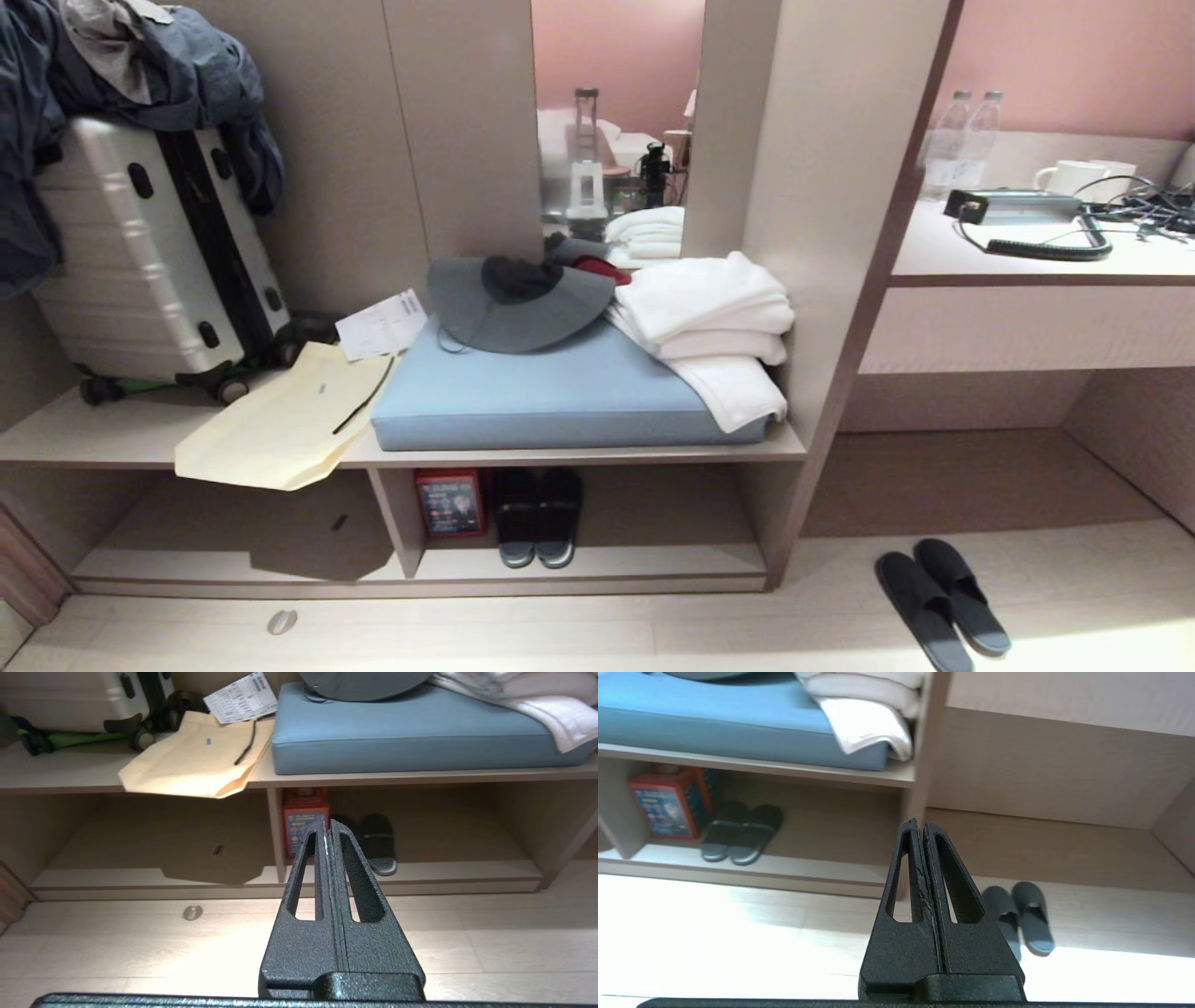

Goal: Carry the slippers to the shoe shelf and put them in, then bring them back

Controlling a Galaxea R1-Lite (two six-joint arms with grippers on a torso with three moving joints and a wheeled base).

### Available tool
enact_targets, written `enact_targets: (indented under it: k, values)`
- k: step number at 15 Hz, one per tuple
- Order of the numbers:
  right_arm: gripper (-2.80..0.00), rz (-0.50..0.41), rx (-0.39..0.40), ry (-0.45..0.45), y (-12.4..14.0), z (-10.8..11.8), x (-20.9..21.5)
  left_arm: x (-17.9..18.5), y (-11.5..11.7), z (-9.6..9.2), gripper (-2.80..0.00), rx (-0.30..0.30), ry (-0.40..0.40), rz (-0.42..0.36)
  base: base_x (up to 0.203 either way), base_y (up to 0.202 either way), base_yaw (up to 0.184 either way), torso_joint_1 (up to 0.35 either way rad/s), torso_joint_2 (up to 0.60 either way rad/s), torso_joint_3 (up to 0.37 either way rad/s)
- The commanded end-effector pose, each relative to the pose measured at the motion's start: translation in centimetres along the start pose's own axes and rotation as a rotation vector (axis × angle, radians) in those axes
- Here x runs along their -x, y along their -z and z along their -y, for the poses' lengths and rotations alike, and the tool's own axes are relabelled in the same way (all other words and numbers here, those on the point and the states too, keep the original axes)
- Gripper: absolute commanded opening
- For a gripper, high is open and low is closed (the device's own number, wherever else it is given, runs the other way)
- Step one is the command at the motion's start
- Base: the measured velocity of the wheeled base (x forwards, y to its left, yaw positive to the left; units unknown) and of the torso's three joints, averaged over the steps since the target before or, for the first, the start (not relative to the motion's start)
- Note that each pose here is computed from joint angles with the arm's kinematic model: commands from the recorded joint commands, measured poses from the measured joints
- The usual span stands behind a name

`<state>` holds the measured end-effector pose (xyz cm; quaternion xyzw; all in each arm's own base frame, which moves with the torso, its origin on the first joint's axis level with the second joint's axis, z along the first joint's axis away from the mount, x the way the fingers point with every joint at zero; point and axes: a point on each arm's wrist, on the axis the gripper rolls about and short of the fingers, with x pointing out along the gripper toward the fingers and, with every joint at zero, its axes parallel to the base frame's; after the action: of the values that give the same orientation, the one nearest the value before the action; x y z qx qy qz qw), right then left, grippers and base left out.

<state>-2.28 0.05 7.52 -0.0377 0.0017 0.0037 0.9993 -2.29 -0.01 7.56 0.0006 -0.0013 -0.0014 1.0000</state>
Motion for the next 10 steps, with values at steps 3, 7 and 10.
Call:
enact_targets:
  k: [3,7,10]
  values:
    - [-2.8,-0.001,0.001,-0.001,0.0,0.0,-0.01,-0.01,0.0,0.0,-2.8,0.0,0.0,-0.001,0.0,0.138,-0.003,0.001,0.0,0.002]
    - [-2.8,-0.003,0.001,0.001,0.01,0.0,-0.01,-0.01,-0.01,0.0,-2.8,0.0,0.0,-0.001,0.0,0.0,0.0,0.0,0.0,0.0]
    - [-2.8,-0.003,-0.002,0.002,0.01,0.01,-0.01,-0.01,-0.01,0.0,-2.8,0.0,0.0,-0.001,-0.133,0.0,0.004,0.006,0.0,0.002]
